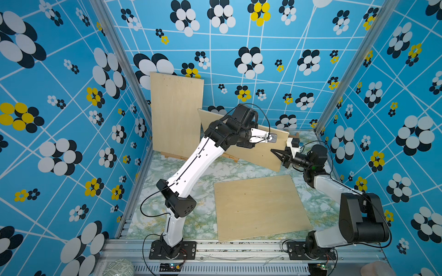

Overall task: Assemble the easel
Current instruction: Place the drawing board on the easel.

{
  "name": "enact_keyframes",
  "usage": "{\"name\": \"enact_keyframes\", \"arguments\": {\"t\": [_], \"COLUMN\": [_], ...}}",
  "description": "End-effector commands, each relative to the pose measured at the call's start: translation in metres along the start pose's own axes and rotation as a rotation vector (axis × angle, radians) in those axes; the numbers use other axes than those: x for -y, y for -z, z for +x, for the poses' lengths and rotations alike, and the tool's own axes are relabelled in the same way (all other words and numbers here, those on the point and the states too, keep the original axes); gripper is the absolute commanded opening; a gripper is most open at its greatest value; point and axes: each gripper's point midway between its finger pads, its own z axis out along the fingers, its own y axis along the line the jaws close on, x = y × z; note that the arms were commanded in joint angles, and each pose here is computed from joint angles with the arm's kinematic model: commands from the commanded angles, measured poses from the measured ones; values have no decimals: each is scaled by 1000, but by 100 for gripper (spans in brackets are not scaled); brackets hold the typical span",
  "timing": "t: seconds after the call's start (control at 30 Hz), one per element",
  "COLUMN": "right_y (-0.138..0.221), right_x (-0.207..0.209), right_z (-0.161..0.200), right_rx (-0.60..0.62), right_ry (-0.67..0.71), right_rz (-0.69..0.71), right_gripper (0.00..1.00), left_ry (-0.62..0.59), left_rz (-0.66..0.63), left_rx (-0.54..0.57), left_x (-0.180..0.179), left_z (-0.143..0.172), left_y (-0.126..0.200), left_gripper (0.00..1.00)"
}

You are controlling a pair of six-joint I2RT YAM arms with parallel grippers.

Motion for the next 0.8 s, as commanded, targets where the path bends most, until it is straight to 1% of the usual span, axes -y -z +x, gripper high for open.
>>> {"name": "enact_keyframes", "arguments": {"t": [0.0, 0.07, 0.4, 0.57, 0.63, 0.77], "right_y": [4, 4, 2, 0, -1, -2], "right_x": [42, 44, 41, 41, 41, 41], "right_z": [-4, -5, 1, 3, 6, 13], "right_rx": [-6, -3, -2, -2, -1, 5], "right_ry": [-25, -26, -73, -103, -117, -138], "right_rz": [174, 176, 133, 114, 108, 102], "right_gripper": [0, 0, 0, 0, 0, 0], "left_ry": [26, 33, 90, 146, 191, 255], "left_rz": [56, 41, -39, -48, -65, -108], "left_rx": [34, 44, 112, 110, 135, 165], "left_x": [12, 8, -7, -7, -12, -14], "left_z": [-6, -8, -17, -13, -15, -13], "left_y": [-4, 0, 25, 26, 38, 47], "left_gripper": [59, 64, 72, 72, 72, 72]}}
